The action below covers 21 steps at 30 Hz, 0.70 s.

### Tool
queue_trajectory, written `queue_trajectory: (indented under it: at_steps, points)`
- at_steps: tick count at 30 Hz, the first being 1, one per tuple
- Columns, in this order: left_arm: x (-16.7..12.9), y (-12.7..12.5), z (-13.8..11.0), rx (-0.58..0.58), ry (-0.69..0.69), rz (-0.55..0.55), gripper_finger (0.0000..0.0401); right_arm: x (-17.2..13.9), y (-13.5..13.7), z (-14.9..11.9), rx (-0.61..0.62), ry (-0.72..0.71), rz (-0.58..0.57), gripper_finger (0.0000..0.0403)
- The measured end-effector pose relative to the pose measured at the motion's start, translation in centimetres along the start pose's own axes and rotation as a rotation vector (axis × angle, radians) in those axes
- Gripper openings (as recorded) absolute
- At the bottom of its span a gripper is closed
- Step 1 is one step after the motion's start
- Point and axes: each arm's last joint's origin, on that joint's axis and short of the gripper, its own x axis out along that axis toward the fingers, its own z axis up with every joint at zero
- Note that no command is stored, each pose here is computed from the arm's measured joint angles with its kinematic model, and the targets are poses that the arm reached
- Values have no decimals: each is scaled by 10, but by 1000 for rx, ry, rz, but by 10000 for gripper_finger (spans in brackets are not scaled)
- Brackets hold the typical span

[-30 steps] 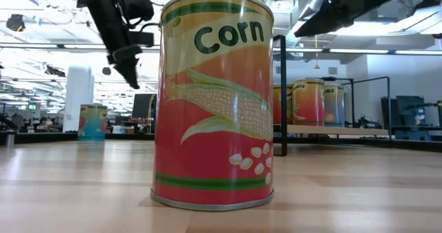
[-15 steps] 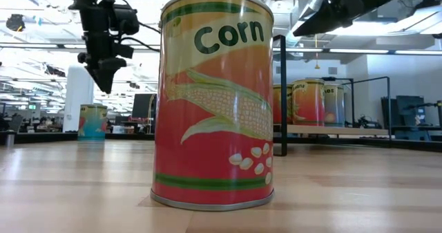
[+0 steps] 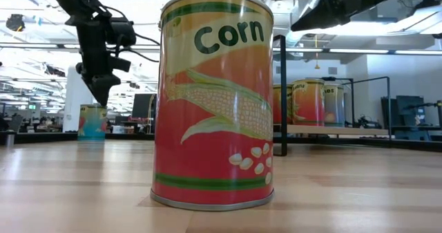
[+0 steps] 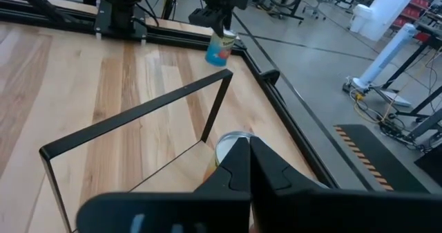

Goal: Pick and place cans onto a shelf
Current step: Put the canned tomatoes on the shelf aligned with the other canned tomatoes

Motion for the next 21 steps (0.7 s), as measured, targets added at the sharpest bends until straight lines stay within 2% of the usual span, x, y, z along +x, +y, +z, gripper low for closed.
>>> queue_trajectory:
  at_steps: [9, 12, 18, 21]
  points:
    - [9, -2, -5, 11, -2, -5, 147, 0, 0, 0, 2, 1, 1, 9]
    - [9, 0, -5, 9, -6, -11, 115, 0, 0, 0, -1, 1, 1, 9]
    - [10, 5, -6, 28, -14, -58, 18, 0, 0, 0, 3, 2, 1, 10]
    - [10, 5, -6, 36, -18, -65, 8, 0, 0, 0, 2, 1, 2, 9]
